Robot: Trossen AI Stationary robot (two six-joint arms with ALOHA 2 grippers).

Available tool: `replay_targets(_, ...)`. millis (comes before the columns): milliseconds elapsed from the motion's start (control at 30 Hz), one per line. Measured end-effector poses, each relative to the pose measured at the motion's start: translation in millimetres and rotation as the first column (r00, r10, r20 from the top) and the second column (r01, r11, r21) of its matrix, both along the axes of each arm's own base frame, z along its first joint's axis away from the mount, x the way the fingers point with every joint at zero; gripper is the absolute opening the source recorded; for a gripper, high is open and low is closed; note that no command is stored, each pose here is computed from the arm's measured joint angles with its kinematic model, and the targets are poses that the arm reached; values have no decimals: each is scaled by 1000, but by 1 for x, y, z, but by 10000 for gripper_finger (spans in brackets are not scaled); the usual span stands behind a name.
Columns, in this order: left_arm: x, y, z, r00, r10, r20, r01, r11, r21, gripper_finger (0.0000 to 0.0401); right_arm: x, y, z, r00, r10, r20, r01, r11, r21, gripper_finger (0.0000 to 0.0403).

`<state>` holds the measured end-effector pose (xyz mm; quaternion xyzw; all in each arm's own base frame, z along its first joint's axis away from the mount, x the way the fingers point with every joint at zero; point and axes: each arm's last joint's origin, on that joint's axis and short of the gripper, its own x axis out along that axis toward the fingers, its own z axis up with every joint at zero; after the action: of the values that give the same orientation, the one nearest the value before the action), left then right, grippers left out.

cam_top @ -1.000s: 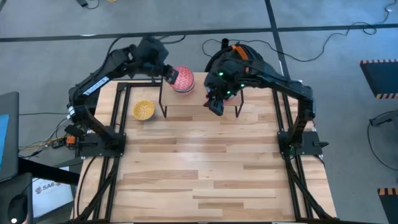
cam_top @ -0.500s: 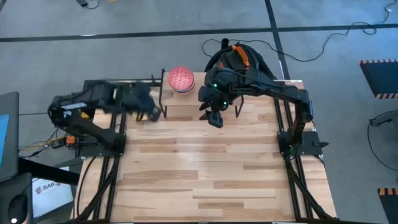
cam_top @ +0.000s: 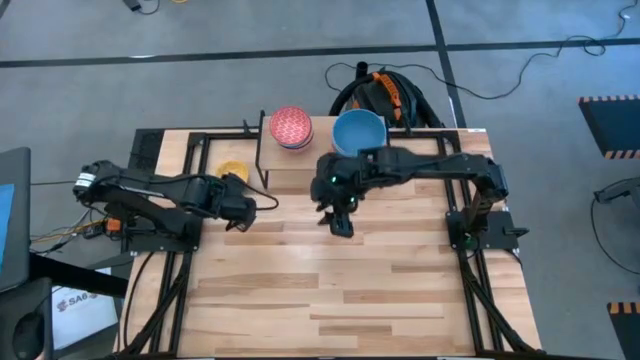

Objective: Place and stack bowls onto a shelf
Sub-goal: Stack the blue-yellow patterned bowl on top of the blue-red patterned bowl on the shelf

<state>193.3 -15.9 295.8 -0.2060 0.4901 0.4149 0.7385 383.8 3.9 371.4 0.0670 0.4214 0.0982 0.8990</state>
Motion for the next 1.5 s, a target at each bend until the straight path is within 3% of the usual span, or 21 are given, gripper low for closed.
replay_targets(100,-11,9,-16,995,-59,-84,59,998,-9,160,4,11,-11,1000,1,-7,-1,1000,19,208)
replay_targets(200,-22,19,-31,989,-115,-91,115,993,-5,160,7,17,-13,1000,-23,10,22,999,47,207)
replay_targets(367,-38,36,-57,973,-219,-75,220,975,16,153,12,12,-9,988,-144,62,142,989,31,207)
replay_targets(500,-45,49,-76,957,-266,-117,269,963,13,145,13,2,-9,973,-225,54,220,972,78,207)
replay_targets(733,-40,72,-87,971,-203,-124,204,979,-4,144,15,-14,-6,946,-318,61,307,941,140,207)
replay_targets(1033,-29,86,-110,961,-188,-203,174,981,-84,144,15,-18,-6,941,-333,58,322,935,146,207)
replay_targets(1233,-25,94,-121,954,-133,-269,121,991,-58,143,15,-12,-7,945,-323,53,312,938,147,207)
replay_targets(1500,-15,94,-107,964,-135,-230,131,991,-33,143,11,-8,-10,952,-305,11,301,945,128,207)
